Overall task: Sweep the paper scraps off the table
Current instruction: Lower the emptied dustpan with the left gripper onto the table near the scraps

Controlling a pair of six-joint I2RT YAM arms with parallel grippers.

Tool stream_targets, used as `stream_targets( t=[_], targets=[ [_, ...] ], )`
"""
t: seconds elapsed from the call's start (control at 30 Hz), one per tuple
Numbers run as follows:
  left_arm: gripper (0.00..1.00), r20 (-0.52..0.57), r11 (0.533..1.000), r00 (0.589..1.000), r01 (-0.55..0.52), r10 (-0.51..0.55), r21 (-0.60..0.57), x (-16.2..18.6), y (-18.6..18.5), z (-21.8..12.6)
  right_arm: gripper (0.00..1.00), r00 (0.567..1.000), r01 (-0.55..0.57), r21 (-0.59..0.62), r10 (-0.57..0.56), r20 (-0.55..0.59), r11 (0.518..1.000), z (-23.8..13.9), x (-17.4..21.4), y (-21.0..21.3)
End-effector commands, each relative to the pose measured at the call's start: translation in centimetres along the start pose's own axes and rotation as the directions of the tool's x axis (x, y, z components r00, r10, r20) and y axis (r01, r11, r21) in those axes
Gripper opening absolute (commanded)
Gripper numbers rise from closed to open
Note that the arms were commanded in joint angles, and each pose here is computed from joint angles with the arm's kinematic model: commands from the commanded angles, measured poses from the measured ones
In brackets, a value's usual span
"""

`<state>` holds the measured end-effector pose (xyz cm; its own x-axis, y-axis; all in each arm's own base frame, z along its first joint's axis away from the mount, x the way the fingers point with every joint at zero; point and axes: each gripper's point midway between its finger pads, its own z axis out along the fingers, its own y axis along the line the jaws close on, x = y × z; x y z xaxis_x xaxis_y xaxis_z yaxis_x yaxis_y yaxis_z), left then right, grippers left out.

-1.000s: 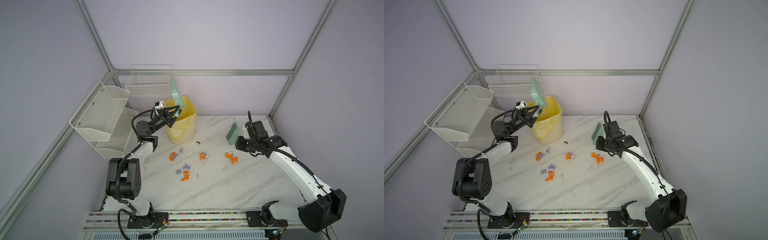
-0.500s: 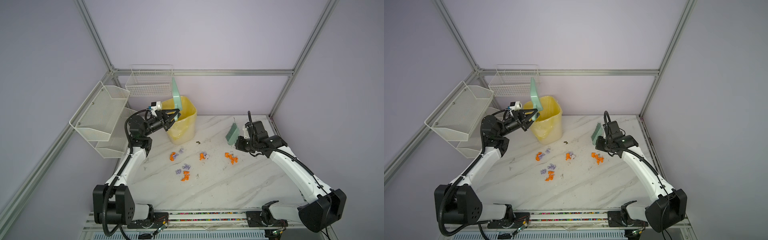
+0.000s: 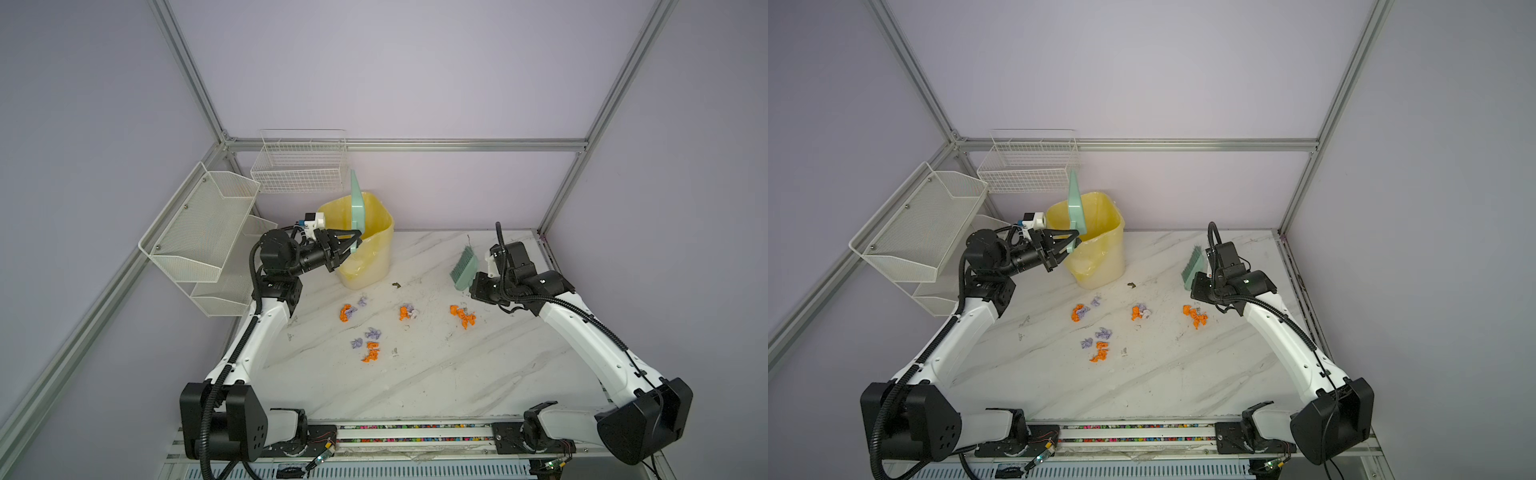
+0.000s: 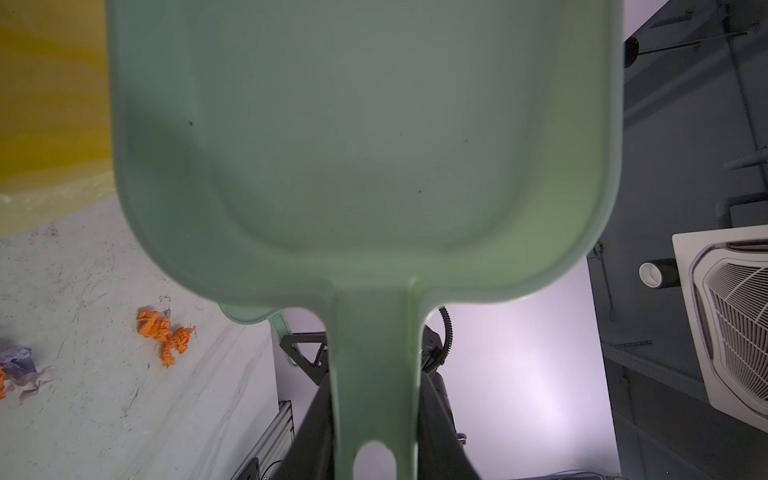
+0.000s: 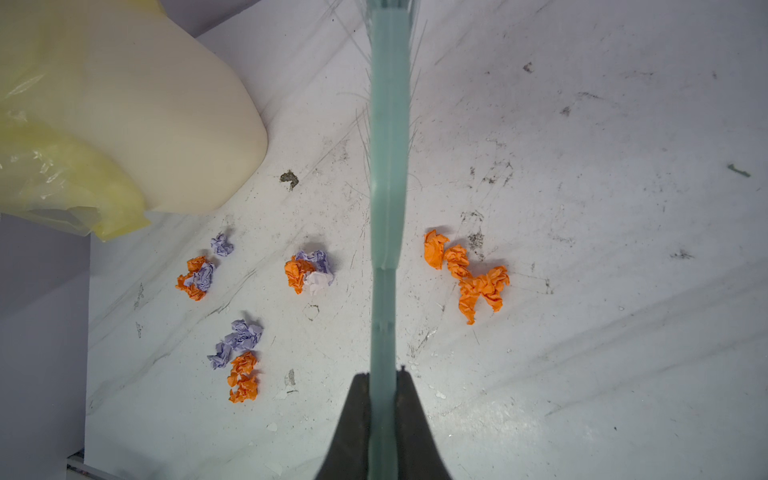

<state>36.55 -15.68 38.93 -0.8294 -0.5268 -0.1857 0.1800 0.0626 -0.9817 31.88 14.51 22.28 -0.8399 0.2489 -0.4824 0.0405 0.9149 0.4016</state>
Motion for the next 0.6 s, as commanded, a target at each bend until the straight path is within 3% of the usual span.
stream_targets(
  t=[0.0, 0.27, 0.57],
  targets=[
    [0.14, 0.002, 0.985, 0.986, -0.168, 0.168, 0.037, 1.5, -4.0, -0.7, 0.0, 0.999, -0.011, -0.03, 0.012, 0.049, 1.0, -1.2, -0.9, 0.6],
    [0.14, -0.066, 0.955, 0.959, -0.282, 0.276, -0.092, 5.1, -3.2, 0.3, 0.0, 0.999, -0.005, -0.021, 0.006, 0.054, 1.0, -1.7, -1.4, 0.7],
    [0.14, -0.186, 0.917, 0.926, -0.36, 0.328, -0.173, 10.0, -1.1, 2.3, 0.0, 0.998, 0.0, -0.015, 0.001, 0.069, 1.0, -2.2, -2.3, 1.1]
  ],
)
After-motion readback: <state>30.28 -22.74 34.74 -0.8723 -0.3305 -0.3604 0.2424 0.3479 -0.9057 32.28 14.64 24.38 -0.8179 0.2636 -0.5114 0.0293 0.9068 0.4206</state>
